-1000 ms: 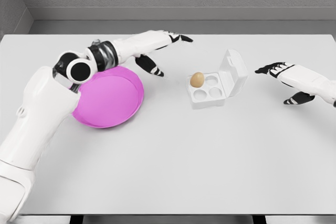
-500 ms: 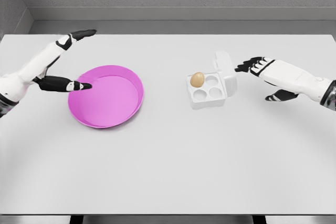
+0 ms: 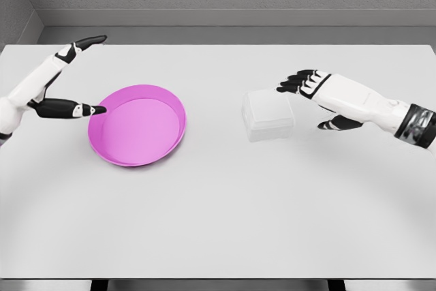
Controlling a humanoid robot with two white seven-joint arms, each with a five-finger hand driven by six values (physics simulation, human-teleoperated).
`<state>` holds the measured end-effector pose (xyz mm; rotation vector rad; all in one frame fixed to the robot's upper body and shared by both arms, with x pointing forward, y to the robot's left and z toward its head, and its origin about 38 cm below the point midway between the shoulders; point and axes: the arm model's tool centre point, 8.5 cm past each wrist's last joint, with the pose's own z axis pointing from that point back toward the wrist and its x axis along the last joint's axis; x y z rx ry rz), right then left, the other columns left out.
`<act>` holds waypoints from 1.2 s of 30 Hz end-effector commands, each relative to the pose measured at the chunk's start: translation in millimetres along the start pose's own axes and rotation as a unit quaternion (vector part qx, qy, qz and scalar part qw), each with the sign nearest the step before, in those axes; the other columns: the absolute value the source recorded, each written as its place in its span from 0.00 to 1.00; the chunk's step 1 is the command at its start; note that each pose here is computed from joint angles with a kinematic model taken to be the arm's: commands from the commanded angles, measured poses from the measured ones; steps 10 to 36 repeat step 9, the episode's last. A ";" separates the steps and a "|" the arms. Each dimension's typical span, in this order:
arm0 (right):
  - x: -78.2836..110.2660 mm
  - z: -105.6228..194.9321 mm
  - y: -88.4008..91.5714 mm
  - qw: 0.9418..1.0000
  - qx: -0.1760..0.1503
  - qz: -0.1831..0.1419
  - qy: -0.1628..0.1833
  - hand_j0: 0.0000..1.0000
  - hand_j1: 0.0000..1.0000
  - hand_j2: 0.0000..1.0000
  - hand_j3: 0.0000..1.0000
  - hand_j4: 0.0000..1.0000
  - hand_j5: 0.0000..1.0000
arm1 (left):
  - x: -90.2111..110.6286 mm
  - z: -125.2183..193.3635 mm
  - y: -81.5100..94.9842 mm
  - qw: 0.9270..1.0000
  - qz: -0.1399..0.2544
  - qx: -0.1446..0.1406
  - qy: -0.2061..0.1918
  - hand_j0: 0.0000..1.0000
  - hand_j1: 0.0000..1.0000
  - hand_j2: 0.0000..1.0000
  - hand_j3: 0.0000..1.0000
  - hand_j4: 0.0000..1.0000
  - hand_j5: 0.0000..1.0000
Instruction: Pack egg into the box and close the box lid
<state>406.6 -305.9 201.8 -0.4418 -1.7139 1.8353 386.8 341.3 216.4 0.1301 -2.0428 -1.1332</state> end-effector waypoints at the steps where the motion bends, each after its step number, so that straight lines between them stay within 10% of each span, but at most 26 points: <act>1: -20.8 24.1 -13.0 0.999 0.004 0.012 0.037 1.00 1.00 1.00 1.00 1.00 1.00 | -1.0 1.0 0.9 1.000 0.003 0.002 0.001 1.00 1.00 1.00 1.00 1.00 1.00; 5: -51.6 56.5 -9.6 0.995 0.034 0.011 0.092 1.00 1.00 1.00 1.00 1.00 1.00 | -0.6 0.8 0.9 1.000 0.003 0.001 0.001 1.00 1.00 1.00 1.00 1.00 1.00; 36: -51.9 56.7 -9.5 0.995 0.033 0.010 0.093 1.00 1.00 1.00 1.00 1.00 1.00 | -0.6 0.8 0.9 1.000 0.003 0.001 0.001 1.00 1.00 1.00 1.00 1.00 1.00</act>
